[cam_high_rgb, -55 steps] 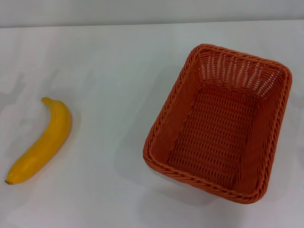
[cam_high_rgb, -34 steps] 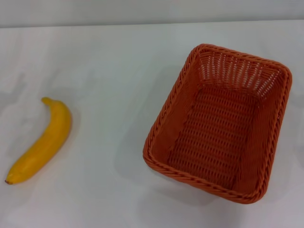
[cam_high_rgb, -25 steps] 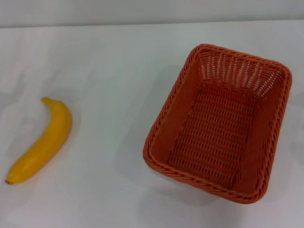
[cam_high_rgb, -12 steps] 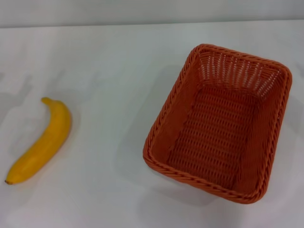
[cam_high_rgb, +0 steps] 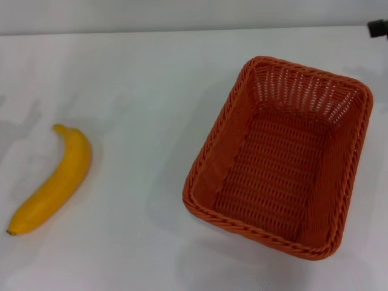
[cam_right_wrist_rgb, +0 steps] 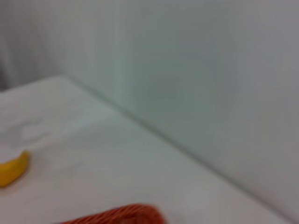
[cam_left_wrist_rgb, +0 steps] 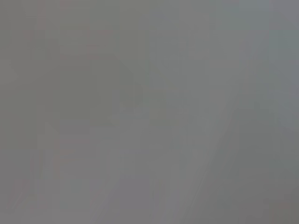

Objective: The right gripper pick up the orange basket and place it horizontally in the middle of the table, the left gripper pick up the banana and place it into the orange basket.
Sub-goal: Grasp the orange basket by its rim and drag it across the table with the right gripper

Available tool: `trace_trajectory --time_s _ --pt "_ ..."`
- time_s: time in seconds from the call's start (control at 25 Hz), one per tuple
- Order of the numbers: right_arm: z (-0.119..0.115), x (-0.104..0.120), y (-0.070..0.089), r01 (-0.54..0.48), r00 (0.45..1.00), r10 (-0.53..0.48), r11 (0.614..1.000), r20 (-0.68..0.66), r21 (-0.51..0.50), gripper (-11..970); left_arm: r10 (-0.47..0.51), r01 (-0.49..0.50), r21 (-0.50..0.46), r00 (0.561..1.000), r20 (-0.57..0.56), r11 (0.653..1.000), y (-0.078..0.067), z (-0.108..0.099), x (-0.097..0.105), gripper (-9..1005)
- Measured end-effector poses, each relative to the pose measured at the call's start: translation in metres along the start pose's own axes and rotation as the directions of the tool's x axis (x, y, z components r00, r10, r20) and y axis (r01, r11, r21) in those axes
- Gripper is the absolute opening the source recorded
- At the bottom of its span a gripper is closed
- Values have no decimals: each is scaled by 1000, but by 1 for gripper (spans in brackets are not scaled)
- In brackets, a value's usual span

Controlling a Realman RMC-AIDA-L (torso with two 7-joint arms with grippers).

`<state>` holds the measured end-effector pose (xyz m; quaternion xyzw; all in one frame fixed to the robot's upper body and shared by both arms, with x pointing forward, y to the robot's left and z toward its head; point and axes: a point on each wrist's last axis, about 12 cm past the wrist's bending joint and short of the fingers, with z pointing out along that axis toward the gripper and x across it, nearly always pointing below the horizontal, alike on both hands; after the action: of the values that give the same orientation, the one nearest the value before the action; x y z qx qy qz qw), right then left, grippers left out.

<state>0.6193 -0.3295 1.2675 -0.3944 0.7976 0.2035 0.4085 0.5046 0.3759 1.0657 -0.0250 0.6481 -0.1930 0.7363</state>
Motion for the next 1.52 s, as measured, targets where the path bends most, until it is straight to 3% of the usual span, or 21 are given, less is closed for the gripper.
trace_trajectory --time_s 0.16,0.28,0.44,0.68,1.04,1.52 --pt "21 -25 6 34 988 -34 999 -154 -1 869 -2 2 20 1000 -1 1000 -4 5 0 862" --pt "52 -44 16 107 953 -97 994 -286 18 869 -6 6 22 1000 -5 1000 -4 5 1 862" --pt "83 -56 28 196 897 -164 980 -411 37 869 0 1 30 1000 -23 1000 -5 6 3 863" --pt "129 -62 46 260 817 -246 964 -521 -46 868 0 1 22 1000 -30 1000 -4 1 5 862" --pt "161 -52 52 255 772 -260 962 -580 -91 868 -5 5 23 999 -33 1000 -5 -2 7 863" --pt "179 -48 53 294 741 -283 952 -609 -85 867 -4 5 34 999 -35 999 -7 0 8 862"
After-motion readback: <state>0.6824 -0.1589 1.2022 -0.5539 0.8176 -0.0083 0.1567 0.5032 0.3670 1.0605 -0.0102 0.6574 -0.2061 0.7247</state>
